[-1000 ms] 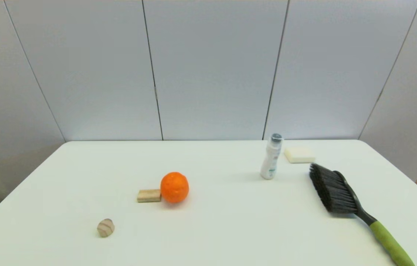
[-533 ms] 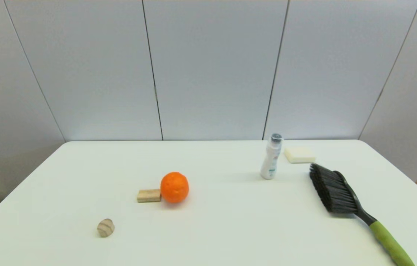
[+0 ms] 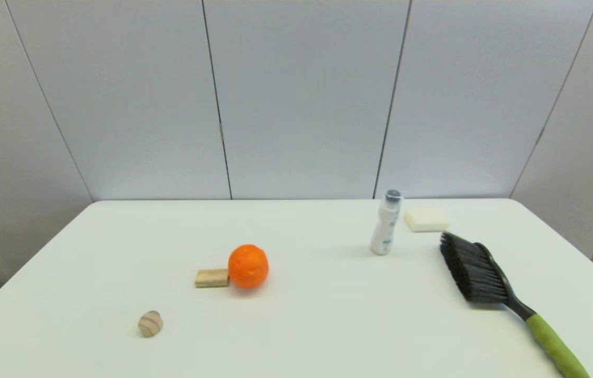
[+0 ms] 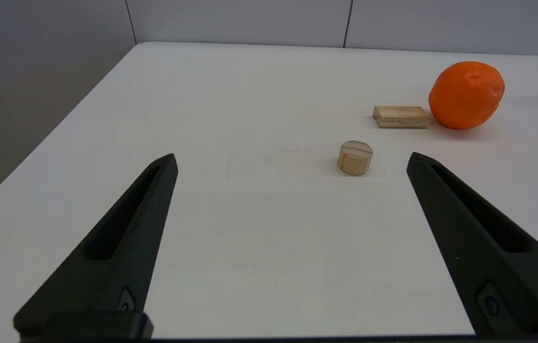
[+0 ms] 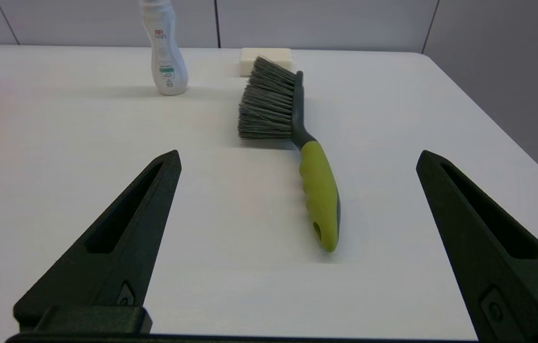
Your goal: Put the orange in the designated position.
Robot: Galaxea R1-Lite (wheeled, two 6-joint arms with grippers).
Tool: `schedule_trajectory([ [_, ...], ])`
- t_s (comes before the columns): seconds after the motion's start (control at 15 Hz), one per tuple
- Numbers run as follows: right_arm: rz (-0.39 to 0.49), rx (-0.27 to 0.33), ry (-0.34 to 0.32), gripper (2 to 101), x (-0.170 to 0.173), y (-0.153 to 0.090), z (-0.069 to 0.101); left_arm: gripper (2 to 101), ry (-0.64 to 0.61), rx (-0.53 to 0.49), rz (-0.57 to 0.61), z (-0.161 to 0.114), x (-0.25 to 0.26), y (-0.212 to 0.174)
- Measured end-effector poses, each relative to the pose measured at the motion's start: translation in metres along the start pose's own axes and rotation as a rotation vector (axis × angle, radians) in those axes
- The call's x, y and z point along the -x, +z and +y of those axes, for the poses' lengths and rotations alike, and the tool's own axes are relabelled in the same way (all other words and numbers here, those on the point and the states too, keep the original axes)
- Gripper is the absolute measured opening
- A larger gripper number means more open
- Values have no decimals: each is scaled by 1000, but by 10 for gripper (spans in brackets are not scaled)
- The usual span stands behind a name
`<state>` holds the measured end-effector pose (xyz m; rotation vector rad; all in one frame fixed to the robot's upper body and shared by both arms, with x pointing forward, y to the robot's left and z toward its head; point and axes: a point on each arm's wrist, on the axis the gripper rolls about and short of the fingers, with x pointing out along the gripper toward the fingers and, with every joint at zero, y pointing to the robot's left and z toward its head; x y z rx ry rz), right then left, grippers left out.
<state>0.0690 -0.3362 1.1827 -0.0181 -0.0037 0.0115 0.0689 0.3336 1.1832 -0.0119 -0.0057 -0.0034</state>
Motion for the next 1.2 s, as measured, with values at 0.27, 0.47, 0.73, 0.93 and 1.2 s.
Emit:
schedule_trajectory([
  [0.27,0,0,0,980,0,0,0,978,0,0,0,0,0,0],
  [0.47,0,0,0,980,0,0,0,978,0,0,0,0,0,0],
  [0.73,-1,0,0,980,0,0,0,978,0,0,0,0,0,0],
  [0.93,-2,0,1,980,0,0,0,978,0,0,0,0,0,0],
  [1.2,-3,1,-1,980,0,0,0,978,0,0,0,0,0,0],
])
